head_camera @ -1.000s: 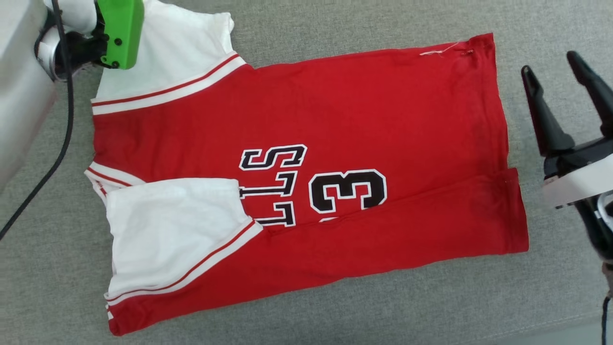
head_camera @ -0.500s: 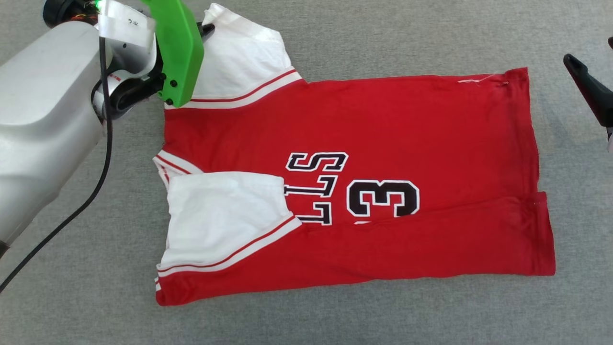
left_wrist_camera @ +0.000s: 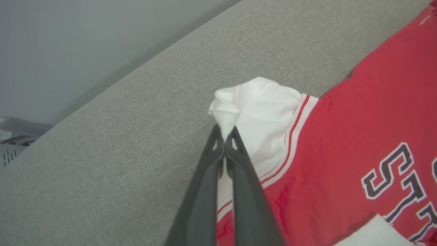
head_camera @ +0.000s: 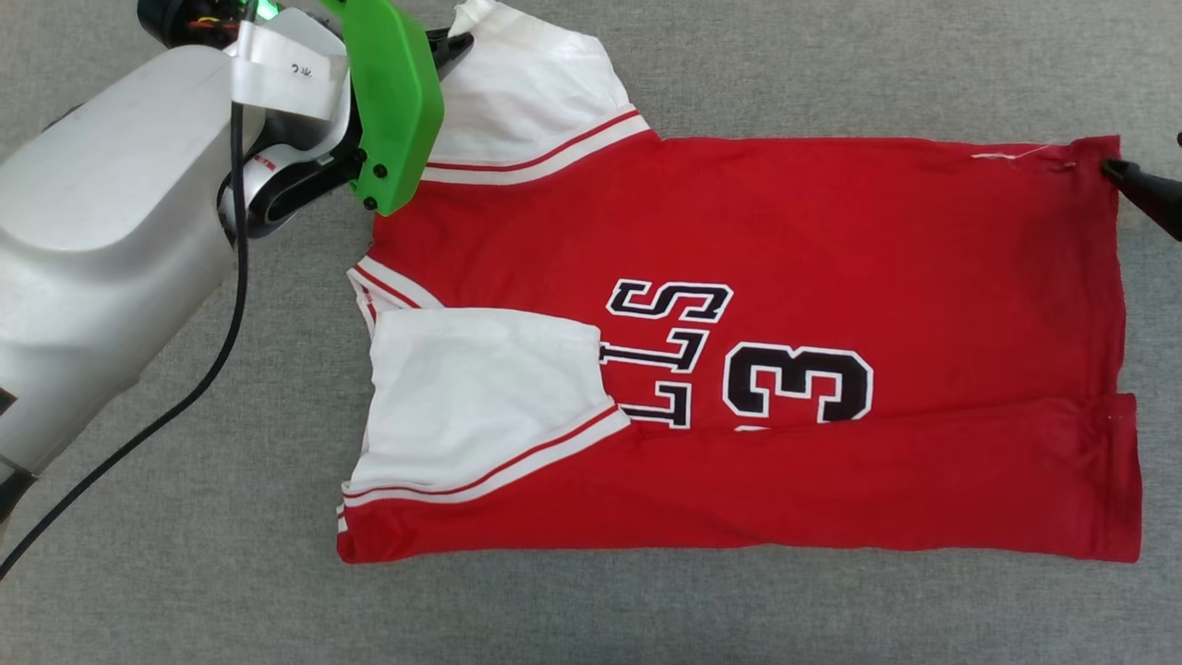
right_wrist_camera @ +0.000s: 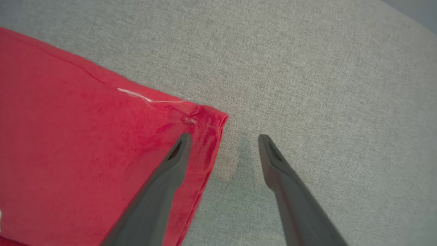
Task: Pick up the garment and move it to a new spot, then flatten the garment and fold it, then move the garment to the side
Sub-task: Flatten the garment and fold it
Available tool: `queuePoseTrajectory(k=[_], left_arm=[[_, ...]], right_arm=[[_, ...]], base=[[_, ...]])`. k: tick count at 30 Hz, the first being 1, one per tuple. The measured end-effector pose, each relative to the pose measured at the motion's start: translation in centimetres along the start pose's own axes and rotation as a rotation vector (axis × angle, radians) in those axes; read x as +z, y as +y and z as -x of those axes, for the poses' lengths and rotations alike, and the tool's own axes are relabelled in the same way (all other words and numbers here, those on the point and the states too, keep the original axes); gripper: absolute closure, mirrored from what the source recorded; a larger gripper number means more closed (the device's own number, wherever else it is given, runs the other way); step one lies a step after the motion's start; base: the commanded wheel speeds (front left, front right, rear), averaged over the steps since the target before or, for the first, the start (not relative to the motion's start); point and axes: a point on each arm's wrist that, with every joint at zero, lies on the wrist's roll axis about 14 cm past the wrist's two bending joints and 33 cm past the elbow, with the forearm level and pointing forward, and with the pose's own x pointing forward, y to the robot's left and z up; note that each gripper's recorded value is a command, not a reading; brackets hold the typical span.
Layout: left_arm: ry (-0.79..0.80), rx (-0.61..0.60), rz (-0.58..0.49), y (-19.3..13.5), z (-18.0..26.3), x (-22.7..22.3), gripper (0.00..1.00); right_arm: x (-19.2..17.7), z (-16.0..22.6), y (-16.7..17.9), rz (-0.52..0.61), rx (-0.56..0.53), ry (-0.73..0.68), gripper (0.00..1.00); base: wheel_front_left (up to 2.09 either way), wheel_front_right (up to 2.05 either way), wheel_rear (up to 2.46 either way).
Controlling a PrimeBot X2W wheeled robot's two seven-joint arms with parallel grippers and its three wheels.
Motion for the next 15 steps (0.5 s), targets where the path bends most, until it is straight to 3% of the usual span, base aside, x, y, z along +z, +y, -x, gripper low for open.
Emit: queuePoseTrajectory(k=[7, 14, 15], left_arm=[[0.002, 0.002, 0.01, 0.8, -0.7, -0.8, 1.0], [0.019, 0.002, 0.024, 1.2, -1.3, -2.0, 1.0], [0.021, 0.002, 0.024, 1.2, -1.4, -2.0, 1.0]], right_arm=[[-2.0, -3.9, 1.3, -0.039, 0.042, 0.067, 0.0], [-3.7, -5.5, 1.6, -0.045, 0.066, 0.113, 0.0], [-3.7, -5.5, 1.5, -0.045, 0.067, 0.108, 0.73]], base=[[0.0, 0.0, 0.0], [0.0, 0.0, 0.0], [0.0, 0.0, 0.0]])
